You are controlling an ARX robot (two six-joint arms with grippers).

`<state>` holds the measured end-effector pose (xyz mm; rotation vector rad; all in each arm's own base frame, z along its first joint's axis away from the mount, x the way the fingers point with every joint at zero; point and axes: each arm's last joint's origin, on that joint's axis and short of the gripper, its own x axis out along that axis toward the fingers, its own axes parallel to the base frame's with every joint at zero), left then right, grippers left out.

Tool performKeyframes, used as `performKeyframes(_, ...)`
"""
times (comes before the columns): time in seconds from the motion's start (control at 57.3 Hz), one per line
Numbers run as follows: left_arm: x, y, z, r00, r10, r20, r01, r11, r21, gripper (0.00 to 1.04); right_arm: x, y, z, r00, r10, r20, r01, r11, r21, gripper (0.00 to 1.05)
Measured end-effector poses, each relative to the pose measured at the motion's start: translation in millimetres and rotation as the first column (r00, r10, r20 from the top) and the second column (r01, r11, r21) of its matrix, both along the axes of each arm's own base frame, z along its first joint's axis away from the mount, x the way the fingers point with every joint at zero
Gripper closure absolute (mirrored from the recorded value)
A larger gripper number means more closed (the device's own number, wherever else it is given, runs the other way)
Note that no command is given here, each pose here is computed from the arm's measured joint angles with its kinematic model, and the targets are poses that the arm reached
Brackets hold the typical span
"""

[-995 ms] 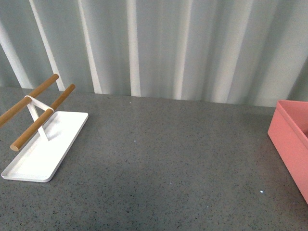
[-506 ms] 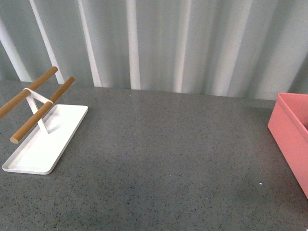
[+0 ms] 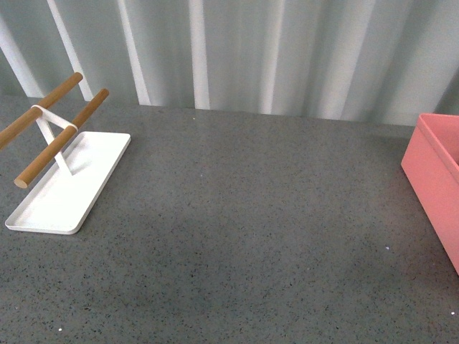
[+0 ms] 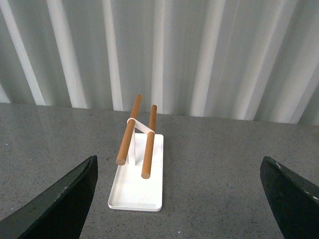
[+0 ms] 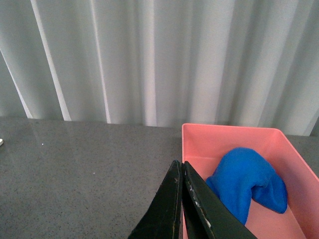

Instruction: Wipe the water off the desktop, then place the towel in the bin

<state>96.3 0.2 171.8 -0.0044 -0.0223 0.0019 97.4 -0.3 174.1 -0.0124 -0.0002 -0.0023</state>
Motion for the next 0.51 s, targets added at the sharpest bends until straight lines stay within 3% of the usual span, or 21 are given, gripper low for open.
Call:
performKeyframes(0.419,0.0,0.0,0.0,1.000,0.000,0.000,0.000,1.000,0.000,0.07,-1.0,0.0,-2.6,1.000,0.001,0.018,-0.001,1.000,0.001,1.01)
performKeyframes(0.506,0.0,0.0,0.0,1.000,0.000,0.000,0.000,1.000,0.000,0.07,-1.0,0.0,-2.6,1.000,0.000,0.018,0.000,1.000,0.001,0.88)
